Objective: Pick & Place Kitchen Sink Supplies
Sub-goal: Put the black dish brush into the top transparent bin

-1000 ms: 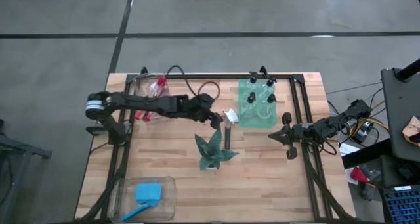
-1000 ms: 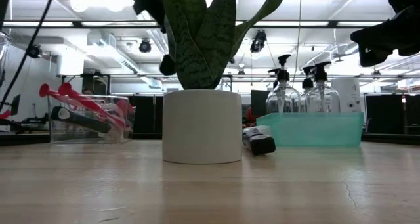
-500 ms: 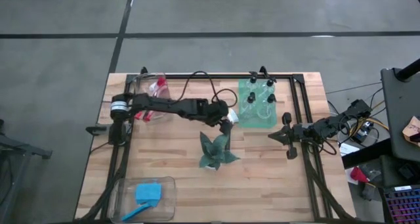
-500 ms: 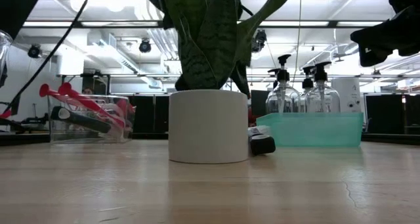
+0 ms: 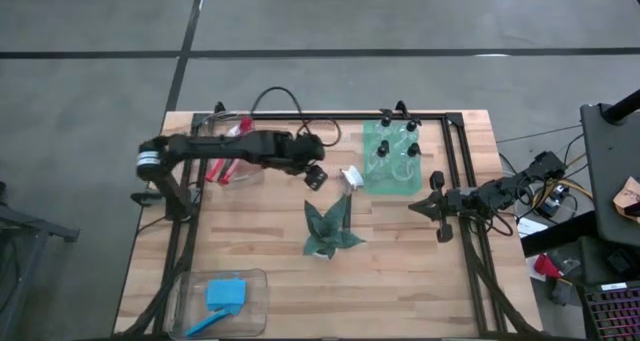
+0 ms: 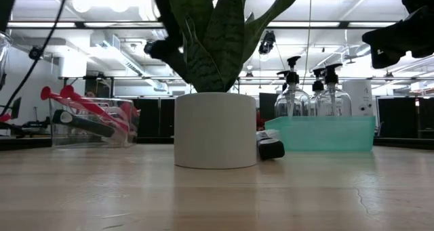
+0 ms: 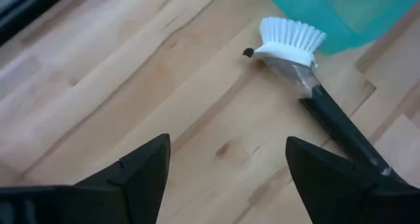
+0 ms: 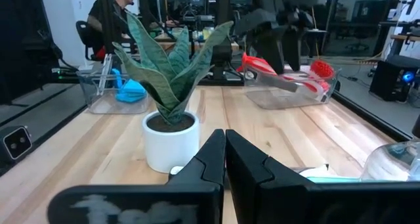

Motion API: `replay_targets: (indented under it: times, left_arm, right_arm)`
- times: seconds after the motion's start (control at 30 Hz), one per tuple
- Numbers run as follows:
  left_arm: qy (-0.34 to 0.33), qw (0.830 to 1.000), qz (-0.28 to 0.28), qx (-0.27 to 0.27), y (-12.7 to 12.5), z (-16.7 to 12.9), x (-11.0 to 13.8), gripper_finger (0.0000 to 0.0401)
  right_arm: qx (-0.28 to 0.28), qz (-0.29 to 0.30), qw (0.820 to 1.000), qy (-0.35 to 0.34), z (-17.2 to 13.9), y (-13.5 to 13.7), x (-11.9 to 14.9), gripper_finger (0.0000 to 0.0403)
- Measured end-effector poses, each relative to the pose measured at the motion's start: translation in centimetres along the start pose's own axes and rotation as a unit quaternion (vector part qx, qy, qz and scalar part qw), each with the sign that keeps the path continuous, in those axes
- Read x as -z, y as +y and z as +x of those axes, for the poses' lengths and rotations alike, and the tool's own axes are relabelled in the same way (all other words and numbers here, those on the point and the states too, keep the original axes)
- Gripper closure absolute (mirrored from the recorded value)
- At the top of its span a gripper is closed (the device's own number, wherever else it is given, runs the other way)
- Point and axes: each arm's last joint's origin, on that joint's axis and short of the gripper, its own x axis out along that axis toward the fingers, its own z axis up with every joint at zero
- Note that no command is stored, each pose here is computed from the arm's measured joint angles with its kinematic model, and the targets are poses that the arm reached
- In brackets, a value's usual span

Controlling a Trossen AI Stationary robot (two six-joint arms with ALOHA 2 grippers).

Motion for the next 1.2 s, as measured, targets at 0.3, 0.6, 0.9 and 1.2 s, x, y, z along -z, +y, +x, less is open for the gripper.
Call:
replay_targets:
  times: [0.3,0.6,0.9,1.2]
  left_arm:
    - [-0.060,0.998,-0.029,0.004,3.5,-3.7,3.5,0.0112]
    - [-0.159,0.980,-0.045,0.107,4.7,-5.0,7.2,0.0112]
    - [-0.203,0.966,-0.004,0.157,5.0,-5.6,9.5,0.0112]
    - [-0.231,0.965,-0.004,0.124,6.9,-4.9,11.6,0.0112]
  right_arm:
    - [0.004,-0.191,0.982,-0.002,0.0,0.0,0.0,0.0394]
    - [-0.022,-0.232,0.972,-0.028,0.0,0.2,-0.5,0.0394]
    - [-0.108,0.166,0.970,-0.138,-0.4,0.5,-3.1,0.0394]
    - [-0.087,0.250,0.953,-0.147,0.3,0.6,-3.5,0.0394]
